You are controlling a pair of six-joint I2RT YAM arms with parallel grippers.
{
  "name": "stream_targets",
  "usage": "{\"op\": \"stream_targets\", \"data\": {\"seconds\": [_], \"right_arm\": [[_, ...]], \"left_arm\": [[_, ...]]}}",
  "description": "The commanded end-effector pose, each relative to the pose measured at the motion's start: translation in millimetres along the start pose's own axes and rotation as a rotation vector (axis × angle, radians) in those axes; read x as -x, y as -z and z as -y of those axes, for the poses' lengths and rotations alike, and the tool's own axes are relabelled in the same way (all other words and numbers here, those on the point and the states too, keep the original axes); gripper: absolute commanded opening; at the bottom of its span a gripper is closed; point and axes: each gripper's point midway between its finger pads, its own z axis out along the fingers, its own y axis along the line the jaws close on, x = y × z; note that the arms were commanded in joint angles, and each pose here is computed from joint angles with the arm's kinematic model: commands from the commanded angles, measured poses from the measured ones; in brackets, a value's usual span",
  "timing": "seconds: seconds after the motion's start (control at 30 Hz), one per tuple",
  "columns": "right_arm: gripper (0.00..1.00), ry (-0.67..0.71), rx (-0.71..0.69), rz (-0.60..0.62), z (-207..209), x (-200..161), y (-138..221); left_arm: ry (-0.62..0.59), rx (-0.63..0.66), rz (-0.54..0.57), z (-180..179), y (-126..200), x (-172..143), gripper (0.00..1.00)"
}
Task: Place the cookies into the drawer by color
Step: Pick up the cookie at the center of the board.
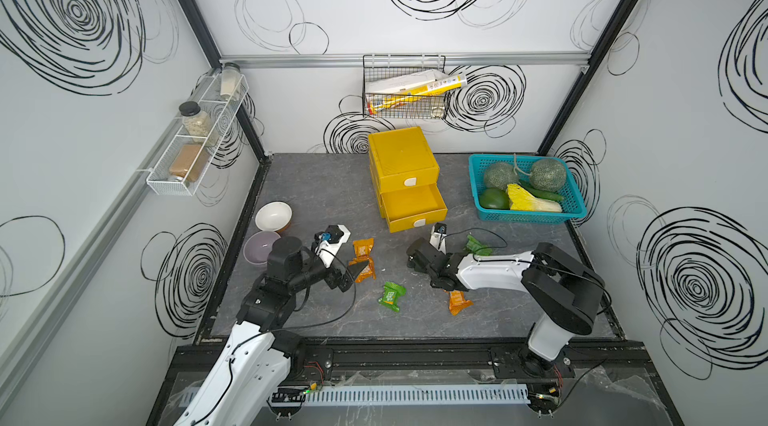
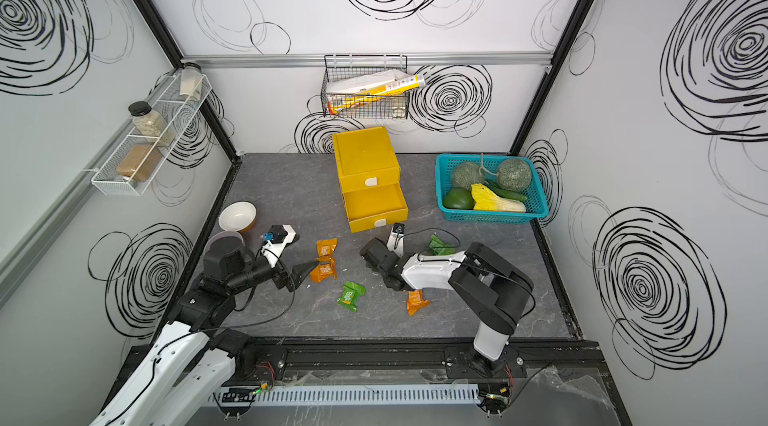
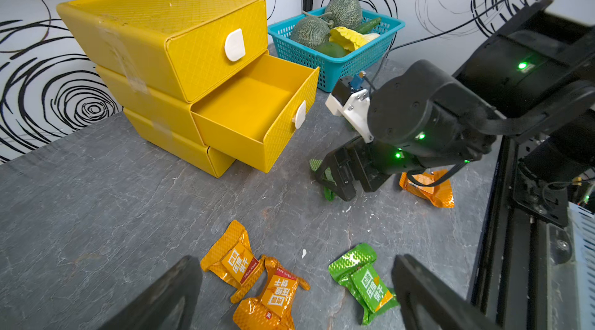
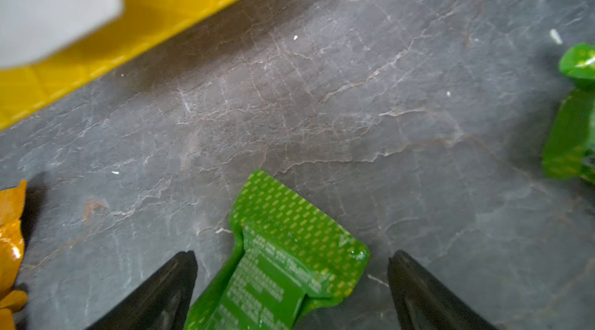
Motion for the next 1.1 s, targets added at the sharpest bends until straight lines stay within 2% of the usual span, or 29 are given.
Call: {"op": "stream_targets", "data": {"seconds": [0.0,0.1,0.17,0.5,0.57,0.67,0.7,1.07], "right_arm": [[0.97,0.018,-0.021,-0.009,-4.3,-2.6,-2.9],[0.95,0.019,-0.020,-0.027,-2.3,-11.1,-8.0],[0.92,0.033,-0.035,-0.044,-1.4,-15.1,-10.7],[0.64,0.083,-0.018,-0.099,1.3,-38.0,-11.9],[0.64,0.091,-0.019,-0.113,3.2,-42.4,-12.2],[0.76,0.113,-0.048,-0.115,7.2,-39.6,-8.2],[0.77,0.115,-0.047,-0.112,8.1,-38.8,-5.1],[0.80,0.155,-0.059,-0.138,12.2,-55.8,3.8]], "left_arm": [[-0.043,-0.068,0.008,13.6,7.7,9.0,0.99],[-0.047,-0.130,-0.002,25.2,4.5,-5.5,0.99],[-0.040,-0.156,0.005,28.6,4.1,-3.8,0.99],[-0.112,-0.084,0.003,16.9,0.7,-8.9,0.99],[-0.150,-0.075,-0.026,16.5,-0.5,-21.8,0.99],[-0.126,-0.085,-0.037,17.2,-0.8,-26.5,0.99],[-0.122,-0.083,-0.031,17.0,-1.2,-26.2,0.99],[-0.136,-0.102,-0.038,23.1,-3.1,-28.7,0.99]]}}
